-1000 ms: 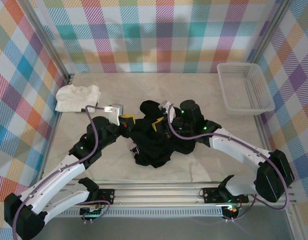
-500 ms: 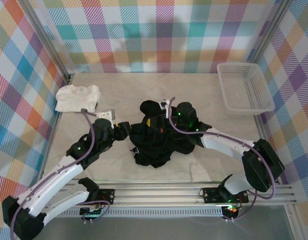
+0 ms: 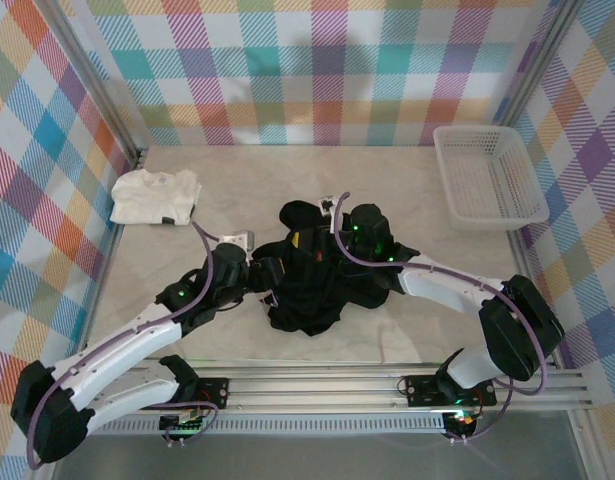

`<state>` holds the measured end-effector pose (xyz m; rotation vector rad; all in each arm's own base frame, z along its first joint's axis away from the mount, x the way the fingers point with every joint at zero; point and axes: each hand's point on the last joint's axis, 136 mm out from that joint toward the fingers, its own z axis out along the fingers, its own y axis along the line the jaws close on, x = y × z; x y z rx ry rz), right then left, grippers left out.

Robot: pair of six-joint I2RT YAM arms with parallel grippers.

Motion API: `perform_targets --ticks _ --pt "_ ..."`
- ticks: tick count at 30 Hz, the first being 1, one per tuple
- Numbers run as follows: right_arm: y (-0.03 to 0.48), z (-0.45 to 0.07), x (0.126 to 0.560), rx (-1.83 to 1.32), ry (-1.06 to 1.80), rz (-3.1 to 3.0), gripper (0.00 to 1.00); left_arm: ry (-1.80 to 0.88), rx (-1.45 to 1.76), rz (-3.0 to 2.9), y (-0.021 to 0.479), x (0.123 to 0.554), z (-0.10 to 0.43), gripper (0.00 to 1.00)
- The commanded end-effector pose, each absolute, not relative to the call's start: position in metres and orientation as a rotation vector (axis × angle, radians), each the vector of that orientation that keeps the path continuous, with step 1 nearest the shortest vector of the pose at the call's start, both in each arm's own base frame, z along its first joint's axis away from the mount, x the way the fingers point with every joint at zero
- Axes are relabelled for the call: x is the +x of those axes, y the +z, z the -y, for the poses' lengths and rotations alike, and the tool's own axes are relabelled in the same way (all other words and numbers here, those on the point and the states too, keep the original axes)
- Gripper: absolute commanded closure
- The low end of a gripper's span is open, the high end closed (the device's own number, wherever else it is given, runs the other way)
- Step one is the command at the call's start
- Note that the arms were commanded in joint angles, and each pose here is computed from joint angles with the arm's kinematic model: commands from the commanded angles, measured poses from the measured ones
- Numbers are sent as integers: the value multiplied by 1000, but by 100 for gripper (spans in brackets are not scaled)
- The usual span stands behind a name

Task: Fold the inside-out t-shirt

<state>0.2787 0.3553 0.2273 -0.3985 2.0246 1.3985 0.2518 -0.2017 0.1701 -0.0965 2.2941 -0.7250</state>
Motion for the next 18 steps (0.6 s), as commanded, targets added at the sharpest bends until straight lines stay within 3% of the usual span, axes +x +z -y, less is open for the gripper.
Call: perform_targets --ticks 1,5,7,11,18 --pt "245 -356 273 -445 1404 -1977 100 -712 -102 -2211 194 270 208 53" --pt "248 -350 269 -475 1365 -1956 100 -650 -103 -2232 187 275 204 67" --pt "250 -346 267 -500 1336 -1943 100 -632 -104 -2222 187 276 199 79" --pt "250 -334 266 -560 1201 -1955 100 -711 -35 -2129 208 272 198 95" --pt "249 -317 264 -663 1107 -2036 100 -1094 359 -1721 288 218 228 98"
